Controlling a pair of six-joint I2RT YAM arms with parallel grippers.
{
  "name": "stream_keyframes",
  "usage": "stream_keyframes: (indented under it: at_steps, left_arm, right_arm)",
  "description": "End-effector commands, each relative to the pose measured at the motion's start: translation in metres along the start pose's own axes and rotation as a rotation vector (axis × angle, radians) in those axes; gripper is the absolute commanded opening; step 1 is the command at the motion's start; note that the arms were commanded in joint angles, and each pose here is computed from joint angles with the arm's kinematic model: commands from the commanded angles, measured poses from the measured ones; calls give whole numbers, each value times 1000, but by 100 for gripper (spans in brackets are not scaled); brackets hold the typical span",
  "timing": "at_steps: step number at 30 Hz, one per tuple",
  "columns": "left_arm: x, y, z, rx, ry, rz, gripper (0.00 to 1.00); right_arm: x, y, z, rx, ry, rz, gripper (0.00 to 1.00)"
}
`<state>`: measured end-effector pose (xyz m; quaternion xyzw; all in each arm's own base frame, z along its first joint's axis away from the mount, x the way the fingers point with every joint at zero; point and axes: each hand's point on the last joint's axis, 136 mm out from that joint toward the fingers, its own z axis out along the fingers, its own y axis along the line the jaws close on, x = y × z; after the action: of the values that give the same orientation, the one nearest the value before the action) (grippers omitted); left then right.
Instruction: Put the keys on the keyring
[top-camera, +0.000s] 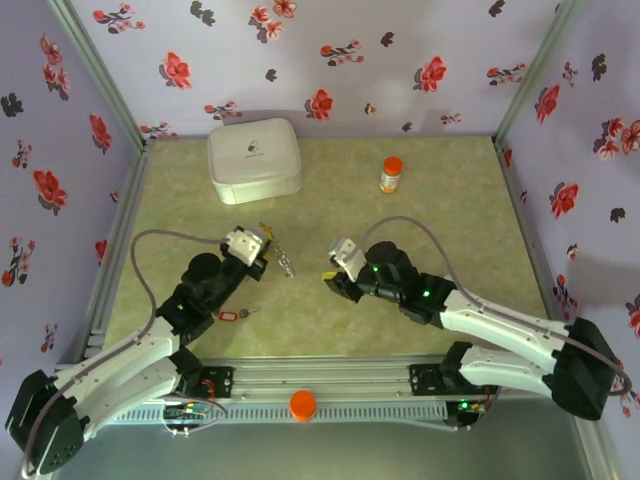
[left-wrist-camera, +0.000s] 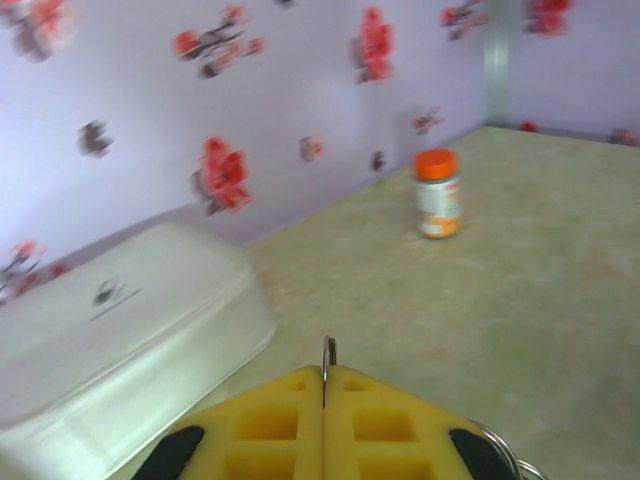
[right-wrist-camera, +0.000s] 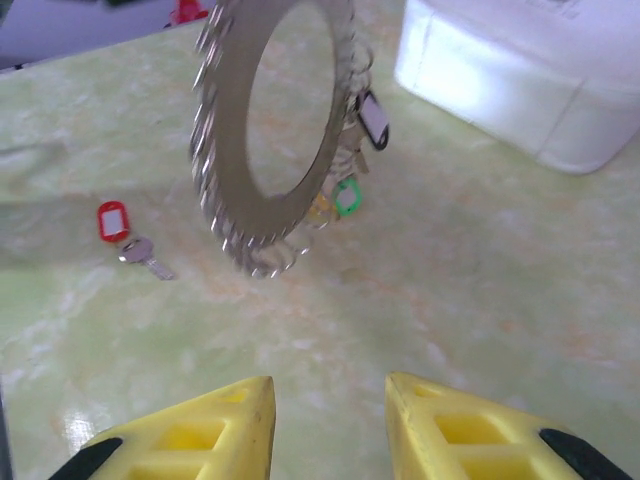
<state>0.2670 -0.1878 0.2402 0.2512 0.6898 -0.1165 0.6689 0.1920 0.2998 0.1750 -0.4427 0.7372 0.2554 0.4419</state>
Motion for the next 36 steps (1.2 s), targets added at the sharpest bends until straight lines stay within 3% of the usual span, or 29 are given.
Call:
stream_keyframes:
  at_steps: [1, 5, 10, 14, 25, 36]
  left_arm:
    - [2, 51, -4, -176, 25, -215, 0]
    - [15, 78, -9, -256, 43, -346, 0]
    - [33, 105, -21, -406, 102, -387, 0]
    - [44, 117, -29, -472, 134, -413, 0]
    - [50, 116, -35, -468, 124, -388, 0]
    - [49, 115, -37, -461, 117, -378, 0]
  right_arm:
    - [-11, 27, 17, -88, -24, -32, 36]
    - [-10, 70, 45, -246, -30, -208, 39]
    - [1, 112, 98, -401, 60, -285, 38]
    - [7, 127, 135, -442, 98, -320, 39]
    - [38, 151, 195, -585, 207, -407, 45]
    - [55, 158, 221, -630, 260, -390, 47]
